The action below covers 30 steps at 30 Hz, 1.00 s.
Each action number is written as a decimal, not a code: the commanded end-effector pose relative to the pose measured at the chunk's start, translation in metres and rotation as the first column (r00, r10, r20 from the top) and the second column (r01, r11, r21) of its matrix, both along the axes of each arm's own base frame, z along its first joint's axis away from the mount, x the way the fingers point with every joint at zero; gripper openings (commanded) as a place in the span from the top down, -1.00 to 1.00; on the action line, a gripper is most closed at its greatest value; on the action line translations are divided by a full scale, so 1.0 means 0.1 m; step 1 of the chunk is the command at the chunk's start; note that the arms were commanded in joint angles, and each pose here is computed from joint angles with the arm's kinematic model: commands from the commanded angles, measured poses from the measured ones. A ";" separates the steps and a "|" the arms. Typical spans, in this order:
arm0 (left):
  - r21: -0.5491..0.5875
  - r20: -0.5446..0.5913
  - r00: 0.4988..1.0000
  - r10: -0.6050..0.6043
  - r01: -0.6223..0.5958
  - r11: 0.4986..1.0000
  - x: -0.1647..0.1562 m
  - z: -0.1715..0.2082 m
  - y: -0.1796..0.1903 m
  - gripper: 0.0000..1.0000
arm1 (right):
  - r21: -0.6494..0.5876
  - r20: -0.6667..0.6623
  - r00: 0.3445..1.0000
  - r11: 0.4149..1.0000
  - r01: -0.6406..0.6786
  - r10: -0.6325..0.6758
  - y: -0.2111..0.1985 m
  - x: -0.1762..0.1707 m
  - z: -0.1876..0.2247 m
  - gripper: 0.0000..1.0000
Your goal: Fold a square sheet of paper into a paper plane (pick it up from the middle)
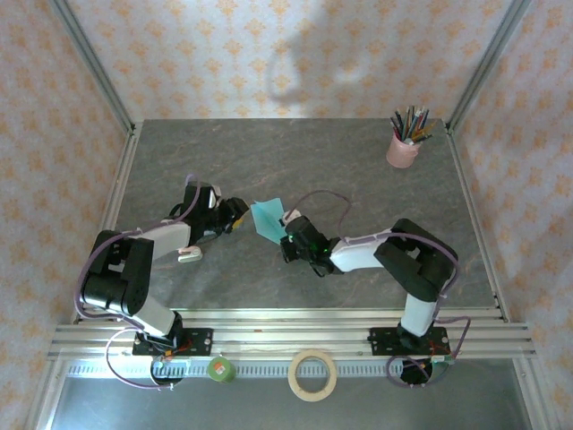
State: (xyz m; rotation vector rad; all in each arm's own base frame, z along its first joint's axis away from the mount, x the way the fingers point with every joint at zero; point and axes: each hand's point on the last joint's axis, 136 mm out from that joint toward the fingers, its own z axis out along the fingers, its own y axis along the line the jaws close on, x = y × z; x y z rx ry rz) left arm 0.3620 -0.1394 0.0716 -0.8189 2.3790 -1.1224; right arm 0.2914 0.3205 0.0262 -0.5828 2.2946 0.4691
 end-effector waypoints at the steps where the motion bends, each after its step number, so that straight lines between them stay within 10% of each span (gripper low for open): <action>1: -0.037 0.045 0.998 -0.035 0.037 0.999 0.00 0.06 -0.11 0.10 | 0.124 -0.045 0.998 0.992 -0.027 0.032 0.08 -0.04 0.09 0.92; 30: -0.102 0.054 0.975 -0.214 0.219 0.970 -0.24 -0.24 -0.73 0.29 | 0.337 -0.506 0.860 0.933 0.124 0.068 0.08 -0.25 -0.32 0.93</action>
